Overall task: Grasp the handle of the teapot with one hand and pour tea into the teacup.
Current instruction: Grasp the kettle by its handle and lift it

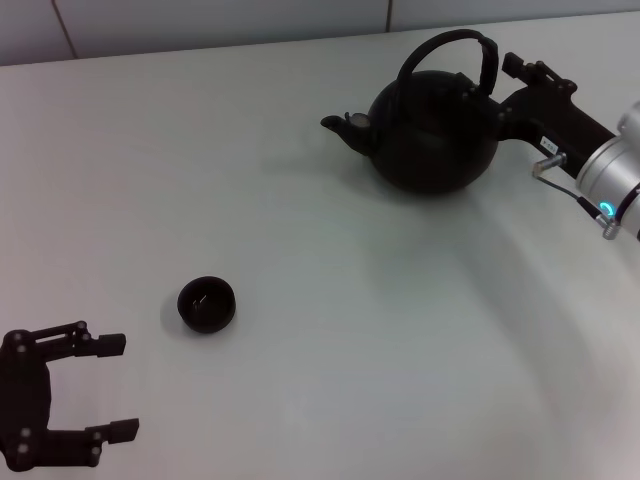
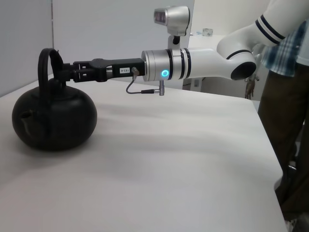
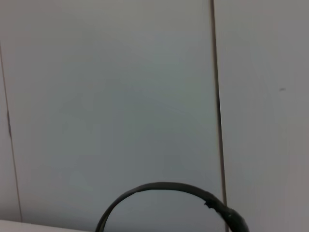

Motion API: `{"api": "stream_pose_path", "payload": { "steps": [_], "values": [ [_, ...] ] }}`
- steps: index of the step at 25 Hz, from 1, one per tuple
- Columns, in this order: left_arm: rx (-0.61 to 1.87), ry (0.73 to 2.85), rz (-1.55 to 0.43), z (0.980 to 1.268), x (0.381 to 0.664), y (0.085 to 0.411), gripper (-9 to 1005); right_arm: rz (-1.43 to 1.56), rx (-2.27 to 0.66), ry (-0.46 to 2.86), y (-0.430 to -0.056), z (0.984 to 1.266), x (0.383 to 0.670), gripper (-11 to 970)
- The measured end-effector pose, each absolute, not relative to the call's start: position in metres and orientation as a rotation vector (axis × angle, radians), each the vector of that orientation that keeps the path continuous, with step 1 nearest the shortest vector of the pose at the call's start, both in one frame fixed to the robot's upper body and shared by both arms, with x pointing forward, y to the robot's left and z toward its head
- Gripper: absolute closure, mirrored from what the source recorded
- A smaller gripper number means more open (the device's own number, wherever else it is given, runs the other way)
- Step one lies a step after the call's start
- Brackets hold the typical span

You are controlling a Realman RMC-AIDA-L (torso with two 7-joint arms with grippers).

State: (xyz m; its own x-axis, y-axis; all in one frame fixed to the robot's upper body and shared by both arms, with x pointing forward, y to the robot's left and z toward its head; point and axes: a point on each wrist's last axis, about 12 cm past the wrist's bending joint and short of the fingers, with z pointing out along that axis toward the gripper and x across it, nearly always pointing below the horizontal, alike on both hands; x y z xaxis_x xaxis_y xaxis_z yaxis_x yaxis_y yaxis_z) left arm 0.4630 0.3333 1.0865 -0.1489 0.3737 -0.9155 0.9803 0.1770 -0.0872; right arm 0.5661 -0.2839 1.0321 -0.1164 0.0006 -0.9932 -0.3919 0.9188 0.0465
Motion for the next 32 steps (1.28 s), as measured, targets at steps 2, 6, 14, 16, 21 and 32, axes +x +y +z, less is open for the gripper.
{"api": "stream_pose_path", "payload": {
  "steps": [2, 6, 14, 16, 21, 32],
  "values": [
    [1.303, 1.661, -0.958, 1.087, 0.463, 0.335, 159, 0.345, -0.296, 1.671, -0.281, 1.032, 0.568, 208],
    [1.302, 1.663, -0.951, 1.087, 0.463, 0.337, 159, 0.342, -0.246, 1.663, -0.282, 1.033, 0.571, 208],
    [1.302, 1.666, -0.948, 1.087, 0.462, 0.338, 160, 0.336, -0.223, 1.666, -0.285, 1.032, 0.569, 207],
    [1.304, 1.665, -0.948, 1.087, 0.462, 0.338, 160, 0.336, -0.221, 1.669, -0.285, 1.032, 0.57, 207],
    [1.305, 1.663, -0.947, 1.087, 0.462, 0.338, 159, 0.329, -0.212, 1.679, -0.285, 1.032, 0.572, 207],
    [1.289, 1.664, -0.949, 1.085, 0.459, 0.338, 160, 0.315, -0.209, 1.693, -0.284, 1.034, 0.579, 215]
  ]
}}
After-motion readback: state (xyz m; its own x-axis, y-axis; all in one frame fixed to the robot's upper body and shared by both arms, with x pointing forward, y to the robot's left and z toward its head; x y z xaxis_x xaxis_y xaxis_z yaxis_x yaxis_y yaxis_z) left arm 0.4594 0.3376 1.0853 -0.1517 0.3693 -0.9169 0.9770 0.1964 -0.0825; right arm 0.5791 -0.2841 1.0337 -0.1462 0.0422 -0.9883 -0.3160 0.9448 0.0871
